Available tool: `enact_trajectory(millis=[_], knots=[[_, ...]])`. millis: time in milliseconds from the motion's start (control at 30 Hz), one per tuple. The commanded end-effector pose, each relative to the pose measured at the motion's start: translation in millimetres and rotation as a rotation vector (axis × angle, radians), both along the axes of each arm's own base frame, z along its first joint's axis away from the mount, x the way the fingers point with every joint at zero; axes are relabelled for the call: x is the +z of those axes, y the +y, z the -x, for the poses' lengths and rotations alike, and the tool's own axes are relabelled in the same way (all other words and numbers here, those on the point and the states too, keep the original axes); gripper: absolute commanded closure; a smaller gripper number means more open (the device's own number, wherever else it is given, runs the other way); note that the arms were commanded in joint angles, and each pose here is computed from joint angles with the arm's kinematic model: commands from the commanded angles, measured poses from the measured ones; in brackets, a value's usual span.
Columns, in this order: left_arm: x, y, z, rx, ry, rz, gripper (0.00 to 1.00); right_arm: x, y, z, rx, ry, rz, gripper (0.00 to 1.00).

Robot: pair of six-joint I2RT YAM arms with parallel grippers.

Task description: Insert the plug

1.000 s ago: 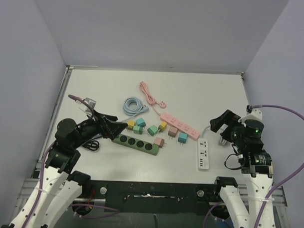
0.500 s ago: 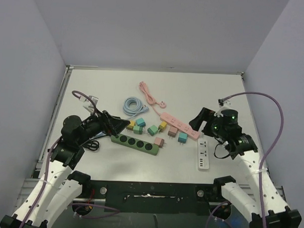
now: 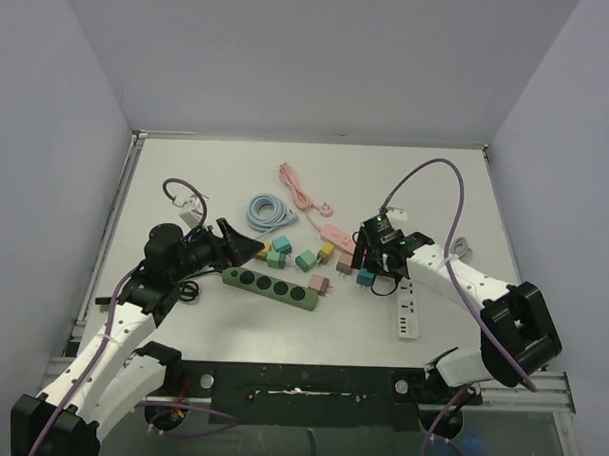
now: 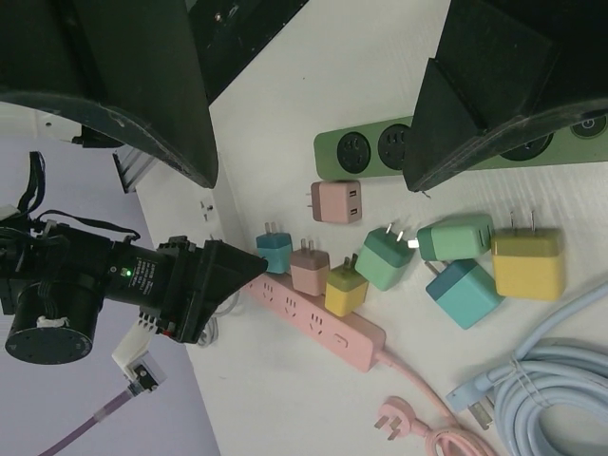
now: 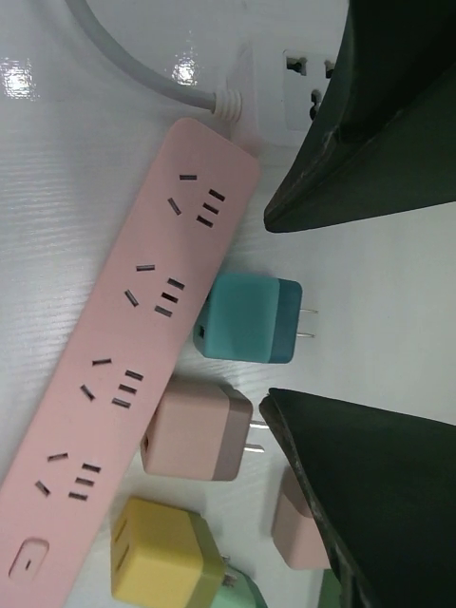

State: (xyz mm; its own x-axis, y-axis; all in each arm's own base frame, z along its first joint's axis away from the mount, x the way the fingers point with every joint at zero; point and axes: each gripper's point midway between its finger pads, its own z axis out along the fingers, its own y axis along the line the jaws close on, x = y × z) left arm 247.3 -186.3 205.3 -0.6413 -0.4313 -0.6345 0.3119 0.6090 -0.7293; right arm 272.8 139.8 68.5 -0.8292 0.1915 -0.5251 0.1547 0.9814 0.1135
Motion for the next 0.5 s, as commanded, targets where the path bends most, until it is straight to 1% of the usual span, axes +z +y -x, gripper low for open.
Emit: enact_trajectory(millis=[0, 100, 267, 467], knots=[[13, -5, -10, 0.007, -0.067, 0.032, 0.23, 6, 11, -25, -0.053, -0.057, -0.013, 0.33], [12, -7, -15, 0.01, -0.055, 0.058, 0.24, -4, 15, -20, -0.081, -0.031, -0.014, 0.38], [18, -8, -23, 0.034, -0.09, 0.098, 0.25, -22, 19, -12, -0.111, 0.009, -0.01, 0.43], [18, -8, -29, 0.046, -0.106, 0.106, 0.25, -30, 15, -13, -0.116, 0.029, 0.018, 0.44]])
